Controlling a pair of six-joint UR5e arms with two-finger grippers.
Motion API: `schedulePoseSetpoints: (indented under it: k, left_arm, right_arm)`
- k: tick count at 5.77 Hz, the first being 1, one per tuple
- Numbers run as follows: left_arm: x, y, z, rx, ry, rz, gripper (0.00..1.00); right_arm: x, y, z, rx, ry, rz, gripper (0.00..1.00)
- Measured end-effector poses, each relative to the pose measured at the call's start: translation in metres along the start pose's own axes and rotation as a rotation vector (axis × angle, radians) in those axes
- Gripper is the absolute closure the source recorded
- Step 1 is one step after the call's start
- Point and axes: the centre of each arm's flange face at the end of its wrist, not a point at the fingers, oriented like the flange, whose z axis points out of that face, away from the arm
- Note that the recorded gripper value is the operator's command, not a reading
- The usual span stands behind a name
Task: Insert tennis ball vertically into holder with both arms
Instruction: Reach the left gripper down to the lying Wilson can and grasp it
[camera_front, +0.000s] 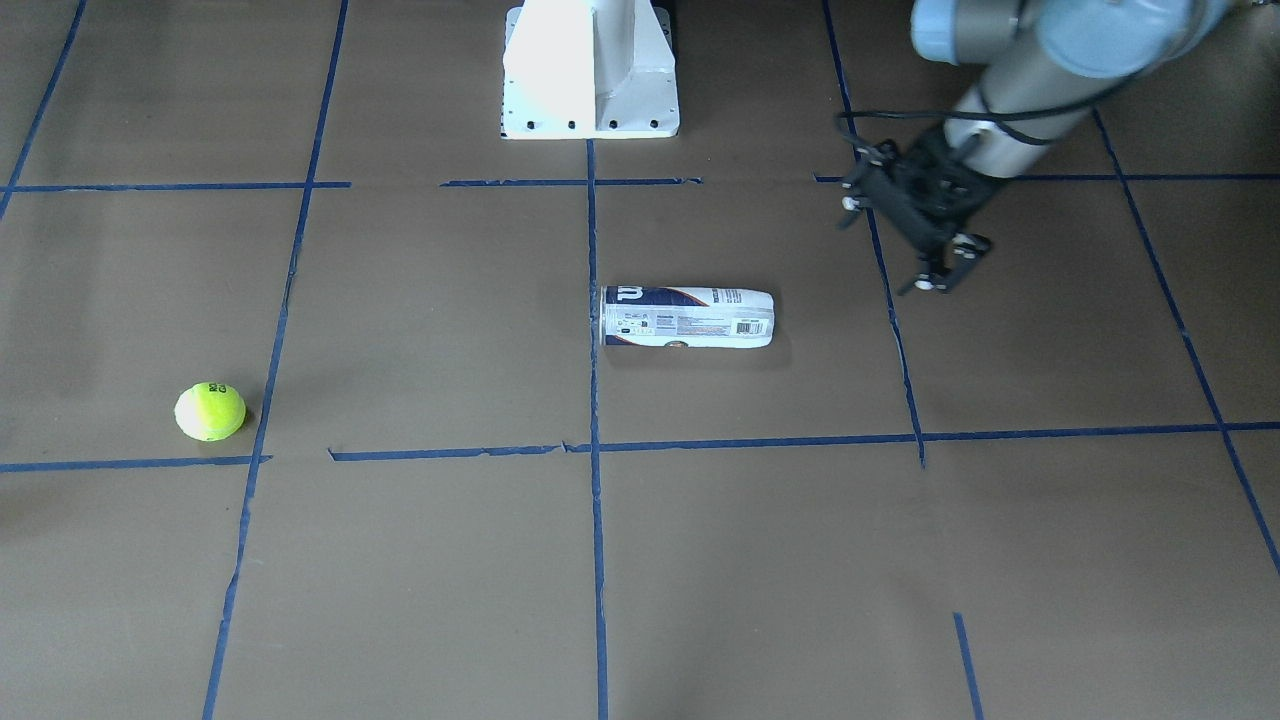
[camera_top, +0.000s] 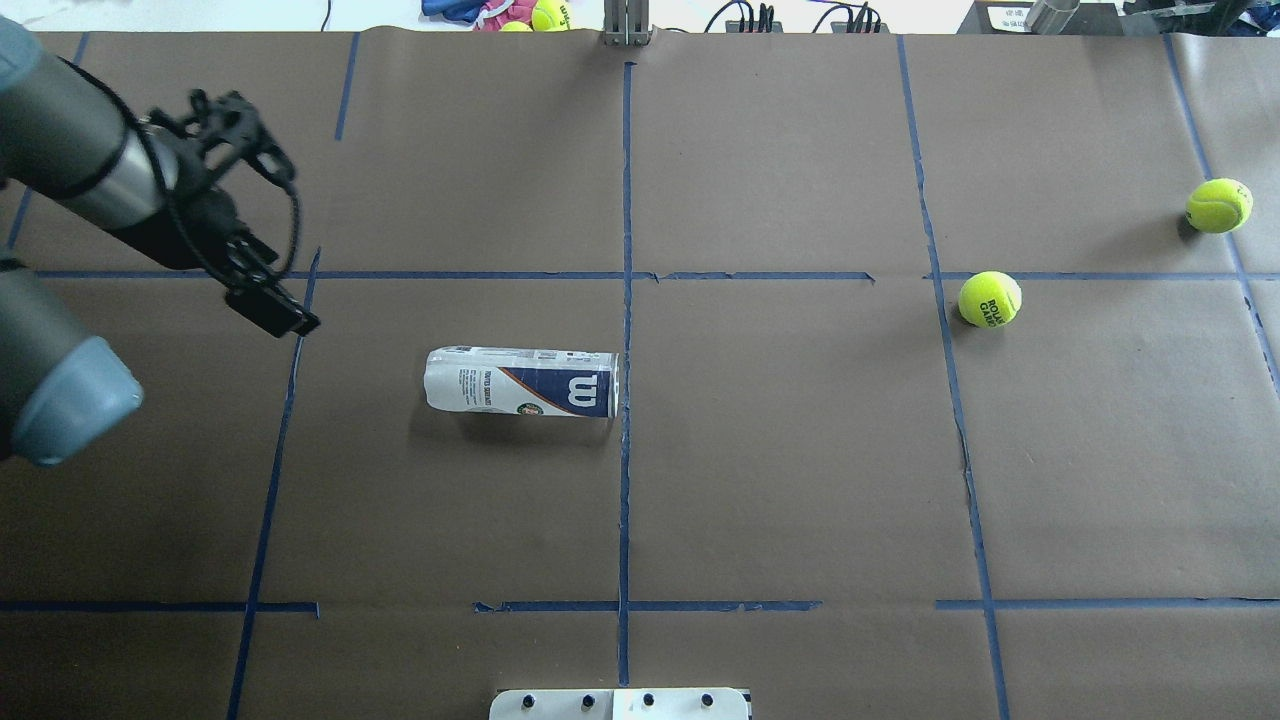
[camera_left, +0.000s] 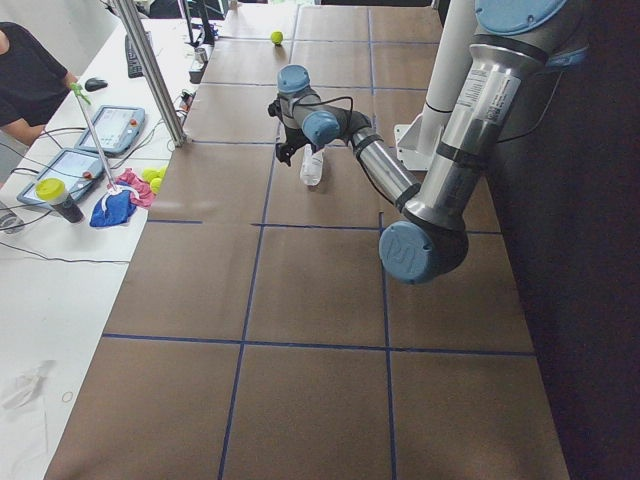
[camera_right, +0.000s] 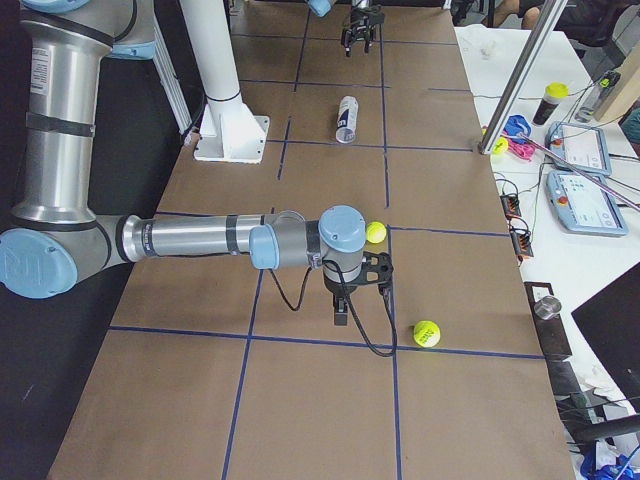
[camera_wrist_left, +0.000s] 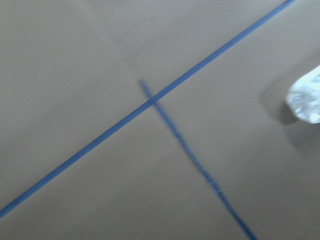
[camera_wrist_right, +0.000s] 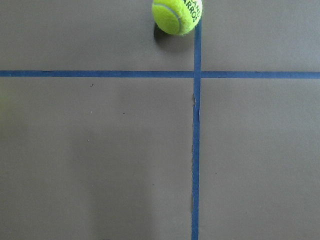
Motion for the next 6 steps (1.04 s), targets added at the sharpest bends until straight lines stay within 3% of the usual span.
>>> schedulePoseSetpoints:
  k: [3,6]
  left_arm:
    - [0.099,-0.112,0.064,-0.067,-0.072,0.210,0.00]
    - [0.162,-0.157,0.124,-0.227,-0.184,0.452,0.00]
  right_arm:
    - [-0.001,-0.001,0.000,0.001,-0.001,0.000,0.00]
    - [0.001,0.000,0.002,-0.004,-0.001,0.004,0.00]
